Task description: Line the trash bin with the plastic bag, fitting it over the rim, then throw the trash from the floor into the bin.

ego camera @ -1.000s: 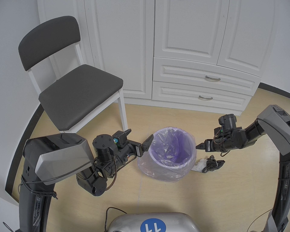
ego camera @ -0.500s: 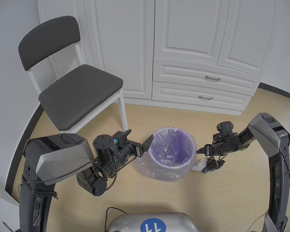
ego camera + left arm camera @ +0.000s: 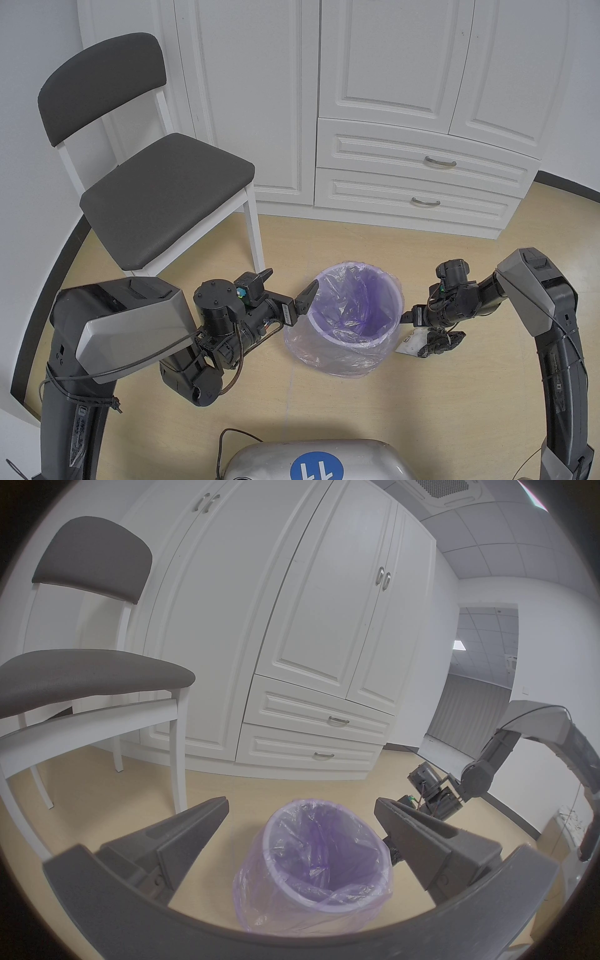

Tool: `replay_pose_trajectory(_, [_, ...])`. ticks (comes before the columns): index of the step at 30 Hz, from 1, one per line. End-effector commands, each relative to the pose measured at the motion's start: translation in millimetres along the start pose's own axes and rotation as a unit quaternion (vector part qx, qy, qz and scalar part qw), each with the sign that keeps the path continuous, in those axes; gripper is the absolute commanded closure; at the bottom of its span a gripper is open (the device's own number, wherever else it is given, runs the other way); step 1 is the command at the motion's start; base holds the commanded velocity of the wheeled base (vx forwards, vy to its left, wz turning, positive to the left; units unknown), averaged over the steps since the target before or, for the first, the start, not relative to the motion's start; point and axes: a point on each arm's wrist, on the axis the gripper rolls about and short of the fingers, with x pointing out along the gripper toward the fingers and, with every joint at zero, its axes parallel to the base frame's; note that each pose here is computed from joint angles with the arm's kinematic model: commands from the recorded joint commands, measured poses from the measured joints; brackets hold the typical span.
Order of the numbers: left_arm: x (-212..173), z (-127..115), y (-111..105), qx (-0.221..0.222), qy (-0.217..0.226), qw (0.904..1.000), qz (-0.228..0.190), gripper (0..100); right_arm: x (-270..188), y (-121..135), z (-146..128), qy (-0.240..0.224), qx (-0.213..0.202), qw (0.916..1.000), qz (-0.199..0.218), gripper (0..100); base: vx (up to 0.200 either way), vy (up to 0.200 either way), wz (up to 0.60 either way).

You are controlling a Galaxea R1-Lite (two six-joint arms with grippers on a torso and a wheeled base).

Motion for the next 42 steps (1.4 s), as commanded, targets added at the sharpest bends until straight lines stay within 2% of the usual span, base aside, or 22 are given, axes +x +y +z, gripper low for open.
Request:
replay_pose_trajectory(1, [0,-1,0,0.0,0.001,1.0,0.0,0,38,-8,-14,0.02,0.004,0.9998,-0.004,0,0.0,0.0,0.0])
replay_pose_trajectory(5, [0,-2,0,0.0,0.002,1.0,0.0,0,53,-12,-12,0.011,0.004,0.9999,-0.007,0,0.0,0.0,0.0])
replay_pose_trajectory(11, [1,-11,2,-0.001,0.01,0.9999,0.001,0,64,-14,-16,0.038,0.007,0.9992,-0.014,0,0.0,0.0,0.0])
replay_pose_trajectory(16, [3,-35,6,-0.005,0.036,0.9993,0.004,0,66,-14,-17,0.039,0.007,0.9989,-0.025,0,0.0,0.0,0.0])
replay_pose_trajectory(21, [7,-64,21,-0.007,0.061,0.9979,0.018,0,65,-13,-17,0.04,0.007,0.9988,-0.028,0,0.0,0.0,0.0])
replay_pose_trajectory(23, [12,-79,36,-0.002,0.089,0.9954,0.035,0,65,-13,-17,0.039,0.007,0.9987,-0.032,0,0.0,0.0,0.0])
replay_pose_trajectory(28, [22,-94,65,0.019,0.143,0.9874,0.065,0,63,-12,-16,0.038,0.008,0.9987,-0.033,0,0.0,0.0,0.0])
replay_pose_trajectory(35, [50,-95,77,0.025,0.215,0.9734,0.076,0,59,-13,-17,0.043,0.01,0.9985,-0.034,0,0.0,0.0,0.0])
replay_pose_trajectory(42, [86,-107,92,0.072,0.237,0.9664,0.07,0,58,-13,-16,0.041,0.011,0.9985,-0.033,0,0.0,0.0,0.0])
